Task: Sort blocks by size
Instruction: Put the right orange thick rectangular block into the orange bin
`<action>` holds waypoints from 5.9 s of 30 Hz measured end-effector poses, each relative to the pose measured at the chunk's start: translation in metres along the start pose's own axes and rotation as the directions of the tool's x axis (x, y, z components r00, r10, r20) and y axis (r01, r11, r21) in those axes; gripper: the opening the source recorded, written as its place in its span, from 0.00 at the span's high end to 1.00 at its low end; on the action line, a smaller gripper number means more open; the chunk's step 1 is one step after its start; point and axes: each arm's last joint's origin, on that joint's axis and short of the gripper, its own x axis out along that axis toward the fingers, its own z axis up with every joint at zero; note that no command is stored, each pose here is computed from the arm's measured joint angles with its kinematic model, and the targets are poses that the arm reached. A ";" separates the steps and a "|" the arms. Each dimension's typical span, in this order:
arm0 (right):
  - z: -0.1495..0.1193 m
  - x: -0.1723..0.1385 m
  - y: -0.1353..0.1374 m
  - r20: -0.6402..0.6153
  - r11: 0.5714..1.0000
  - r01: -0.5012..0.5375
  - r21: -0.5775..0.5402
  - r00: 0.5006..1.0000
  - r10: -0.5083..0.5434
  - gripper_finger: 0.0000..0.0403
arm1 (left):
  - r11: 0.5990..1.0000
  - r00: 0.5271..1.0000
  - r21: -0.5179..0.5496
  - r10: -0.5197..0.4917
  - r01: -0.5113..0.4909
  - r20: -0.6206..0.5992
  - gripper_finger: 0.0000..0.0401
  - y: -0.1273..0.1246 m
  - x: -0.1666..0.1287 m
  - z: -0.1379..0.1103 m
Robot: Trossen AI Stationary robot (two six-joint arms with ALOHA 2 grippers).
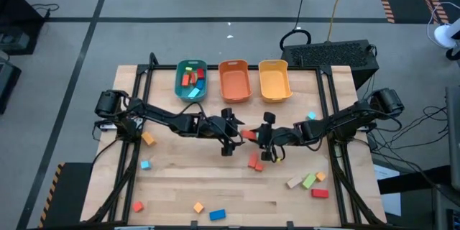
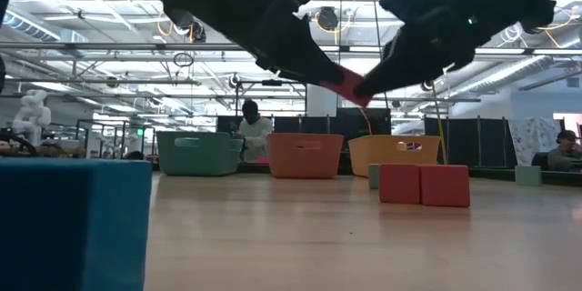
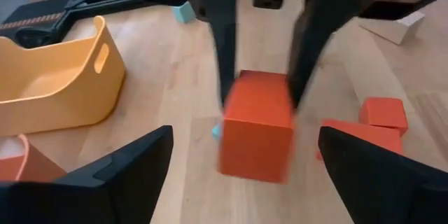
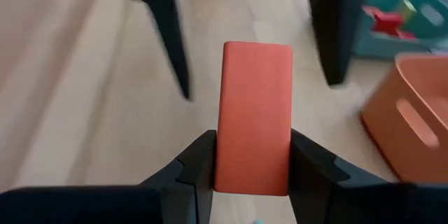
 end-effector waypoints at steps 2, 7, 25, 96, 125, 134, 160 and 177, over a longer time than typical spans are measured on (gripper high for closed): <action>0.003 0.000 0.001 0.025 1.000 -0.021 -0.010 0.999 0.022 0.69 | 1.000 1.000 0.005 0.001 -0.001 0.008 0.14 0.000 0.000 0.001; 0.003 0.000 0.001 0.028 1.000 -0.021 -0.014 0.999 0.021 0.69 | 0.999 0.998 0.016 -0.042 0.041 0.040 0.20 -0.001 0.000 0.003; 0.007 0.000 0.002 0.065 0.999 -0.048 0.006 0.997 0.047 0.67 | 0.995 0.995 0.011 -0.096 0.095 0.033 0.66 0.001 0.000 0.002; -0.049 -0.022 -0.027 -0.455 0.894 0.446 0.037 0.805 -0.382 0.48 | 0.790 0.908 -0.450 0.383 -0.417 -0.168 0.66 0.144 -0.021 -0.027; -0.037 -0.009 -0.036 -0.436 0.942 0.280 0.187 0.883 -0.176 0.48 | 0.704 0.916 -0.589 0.264 -0.397 -0.301 0.66 0.174 -0.031 -0.013; -0.050 -0.017 -0.038 -0.556 0.918 0.351 0.183 0.807 -0.198 0.48 | 0.712 0.903 -0.559 0.287 -0.424 -0.318 0.66 0.191 -0.036 -0.020; -0.053 -0.022 -0.039 -0.615 0.886 0.415 0.207 0.759 -0.212 0.48 | 0.654 0.931 -0.664 0.214 -0.362 -0.296 0.66 0.236 -0.024 -0.045; -0.051 -0.022 -0.041 -0.601 0.899 0.415 0.138 0.757 -0.257 0.48 | 0.669 0.911 -0.635 0.167 -0.386 -0.378 0.66 0.251 0.007 -0.050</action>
